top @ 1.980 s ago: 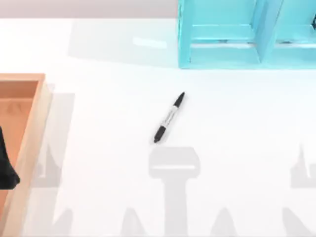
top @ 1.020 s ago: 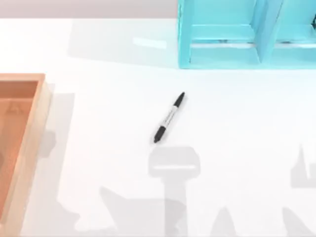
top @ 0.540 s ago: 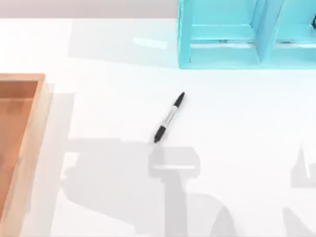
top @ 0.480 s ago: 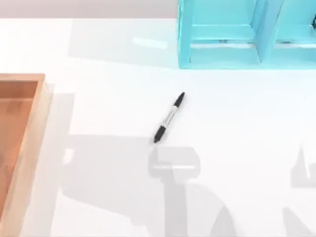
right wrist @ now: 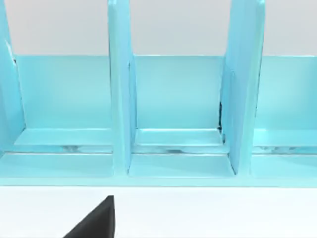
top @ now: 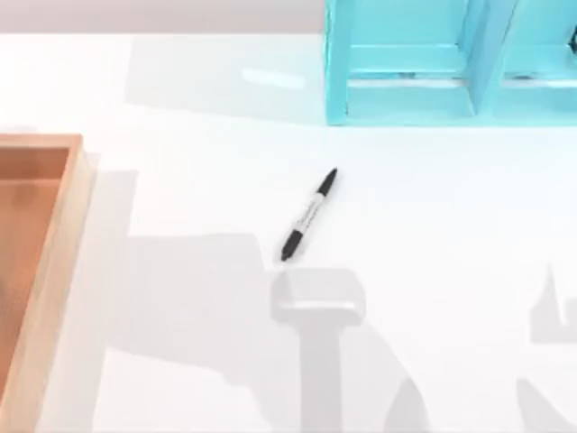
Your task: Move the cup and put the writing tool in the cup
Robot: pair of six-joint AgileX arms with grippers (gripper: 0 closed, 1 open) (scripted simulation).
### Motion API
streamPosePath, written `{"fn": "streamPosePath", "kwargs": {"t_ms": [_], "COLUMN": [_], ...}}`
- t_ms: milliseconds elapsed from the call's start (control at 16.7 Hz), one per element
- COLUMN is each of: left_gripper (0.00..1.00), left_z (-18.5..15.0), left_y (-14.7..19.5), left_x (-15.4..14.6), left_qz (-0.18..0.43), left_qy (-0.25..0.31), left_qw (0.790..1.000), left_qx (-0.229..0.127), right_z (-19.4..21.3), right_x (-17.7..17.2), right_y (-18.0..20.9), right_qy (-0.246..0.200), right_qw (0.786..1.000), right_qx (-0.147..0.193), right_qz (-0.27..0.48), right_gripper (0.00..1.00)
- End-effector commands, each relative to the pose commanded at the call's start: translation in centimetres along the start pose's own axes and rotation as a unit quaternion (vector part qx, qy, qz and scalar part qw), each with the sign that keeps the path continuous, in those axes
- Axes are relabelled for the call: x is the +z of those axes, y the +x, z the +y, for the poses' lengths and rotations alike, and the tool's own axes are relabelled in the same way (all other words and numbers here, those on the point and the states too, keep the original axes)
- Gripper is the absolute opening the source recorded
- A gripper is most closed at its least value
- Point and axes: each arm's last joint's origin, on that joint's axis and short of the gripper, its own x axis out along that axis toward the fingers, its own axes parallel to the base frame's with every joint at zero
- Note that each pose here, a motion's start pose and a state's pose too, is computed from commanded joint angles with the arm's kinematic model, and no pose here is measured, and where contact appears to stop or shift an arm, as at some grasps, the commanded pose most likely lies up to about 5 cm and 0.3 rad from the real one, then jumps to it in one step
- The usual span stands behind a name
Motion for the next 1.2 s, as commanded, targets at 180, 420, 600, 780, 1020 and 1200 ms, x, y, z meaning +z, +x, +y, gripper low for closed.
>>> {"fn": "streamPosePath", "kwargs": {"t_ms": [180,420,600,780,1020,1200], "left_gripper": [1.00,1.00,1.00,1.00,0.92,0.70], "left_z": [0.1,0.2,0.2,0.2,0.2,0.2], "left_y": [1.2,5.7,8.9,10.0,10.0,10.0], "left_x": [0.1,0.4,0.2,0.0,0.0,0.0], "left_qz": [0.003,-0.002,-0.002,0.001,0.001,0.001], "left_qy": [-0.002,-0.002,-0.002,-0.002,-0.002,-0.002], "left_qw": [1.000,1.000,1.000,1.000,1.000,1.000], "left_qx": [-0.001,0.000,0.001,0.000,0.000,0.000], "right_z": [0.0,0.0,0.0,0.0,0.0,0.0], "right_x": [0.0,0.0,0.0,0.0,0.0,0.0], "right_y": [0.0,0.0,0.0,0.0,0.0,0.0], "right_qy": [0.000,0.000,0.000,0.000,0.000,0.000], "right_qw": [1.000,1.000,1.000,1.000,1.000,1.000], "right_qx": [0.000,0.000,0.000,0.000,0.000,0.000], "right_qz": [0.000,0.000,0.000,0.000,0.000,0.000], "right_gripper": [1.00,1.00,1.00,1.00,1.00,1.00]}}
